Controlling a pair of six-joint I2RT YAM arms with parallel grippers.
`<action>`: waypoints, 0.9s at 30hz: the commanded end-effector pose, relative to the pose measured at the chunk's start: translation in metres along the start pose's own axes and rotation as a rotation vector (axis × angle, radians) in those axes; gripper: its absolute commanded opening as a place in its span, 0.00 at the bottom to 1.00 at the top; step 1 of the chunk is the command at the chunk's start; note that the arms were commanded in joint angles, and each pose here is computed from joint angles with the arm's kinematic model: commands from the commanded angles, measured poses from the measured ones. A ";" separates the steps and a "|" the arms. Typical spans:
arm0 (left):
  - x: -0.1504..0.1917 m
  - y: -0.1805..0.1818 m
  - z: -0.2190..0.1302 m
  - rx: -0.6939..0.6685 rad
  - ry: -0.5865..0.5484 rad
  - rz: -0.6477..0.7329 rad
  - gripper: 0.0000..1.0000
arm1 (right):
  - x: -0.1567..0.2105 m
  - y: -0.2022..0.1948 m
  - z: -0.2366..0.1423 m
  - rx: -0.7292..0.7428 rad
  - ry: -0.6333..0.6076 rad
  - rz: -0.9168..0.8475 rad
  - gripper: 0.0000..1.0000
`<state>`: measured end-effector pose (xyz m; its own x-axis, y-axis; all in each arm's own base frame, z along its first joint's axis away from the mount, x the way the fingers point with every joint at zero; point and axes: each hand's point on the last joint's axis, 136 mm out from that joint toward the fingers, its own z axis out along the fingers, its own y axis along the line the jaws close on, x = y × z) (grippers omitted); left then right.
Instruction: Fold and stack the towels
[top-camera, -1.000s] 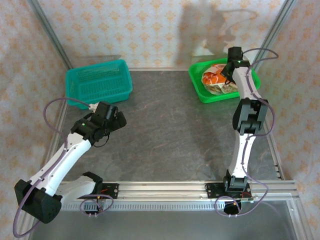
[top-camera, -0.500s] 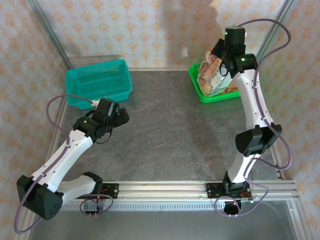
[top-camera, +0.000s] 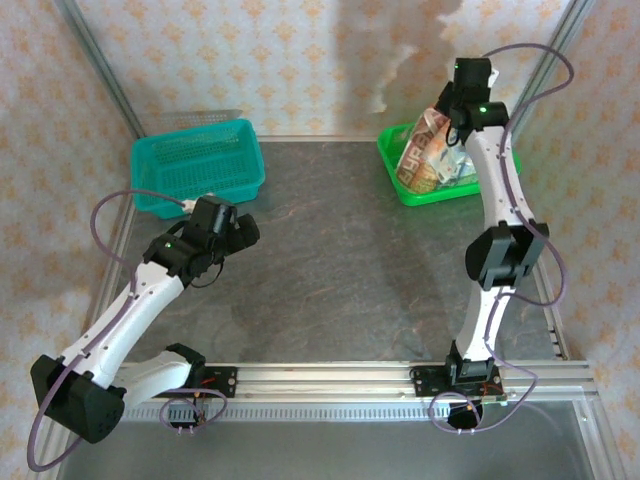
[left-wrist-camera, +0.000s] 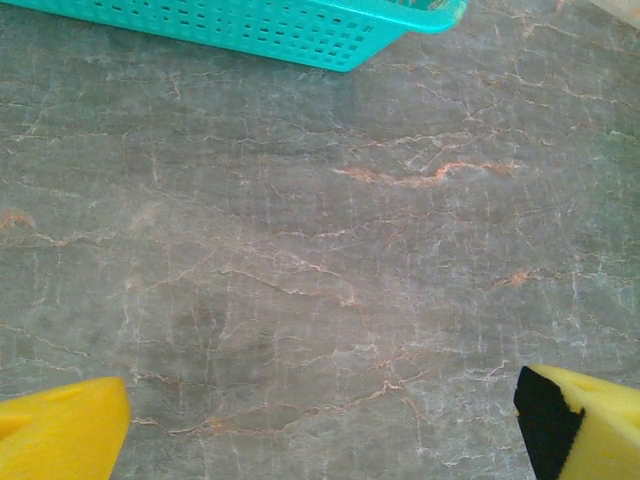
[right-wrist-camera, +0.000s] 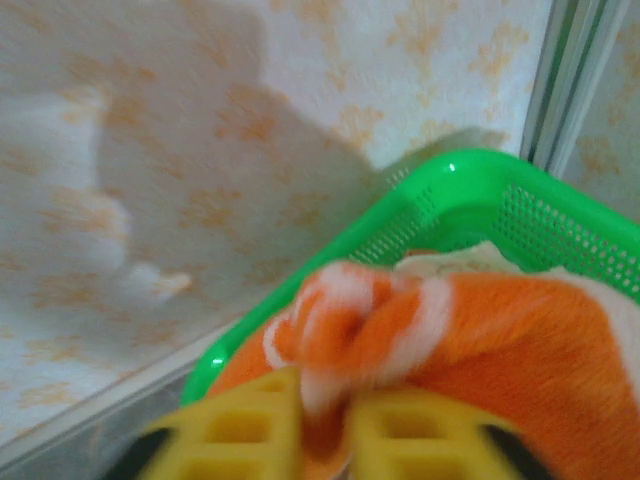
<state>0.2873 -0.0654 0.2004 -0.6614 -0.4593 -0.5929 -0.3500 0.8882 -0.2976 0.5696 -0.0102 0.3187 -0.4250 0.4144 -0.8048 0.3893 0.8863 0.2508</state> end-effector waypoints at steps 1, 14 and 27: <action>0.002 0.008 -0.006 -0.009 0.003 -0.007 1.00 | 0.018 -0.007 0.017 0.037 0.069 -0.016 0.51; 0.013 0.013 0.007 -0.024 0.023 0.010 1.00 | 0.130 -0.042 0.053 0.118 0.327 -0.006 0.51; 0.014 0.018 0.007 -0.050 0.024 0.025 1.00 | 0.167 -0.014 0.074 0.058 0.401 -0.011 0.57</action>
<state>0.2791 -0.0627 0.1860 -0.6814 -0.4463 -0.5801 -0.3515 0.8947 -0.2755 0.5485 0.0269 0.1479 -0.7095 0.4523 -0.5404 0.4138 0.8881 0.2001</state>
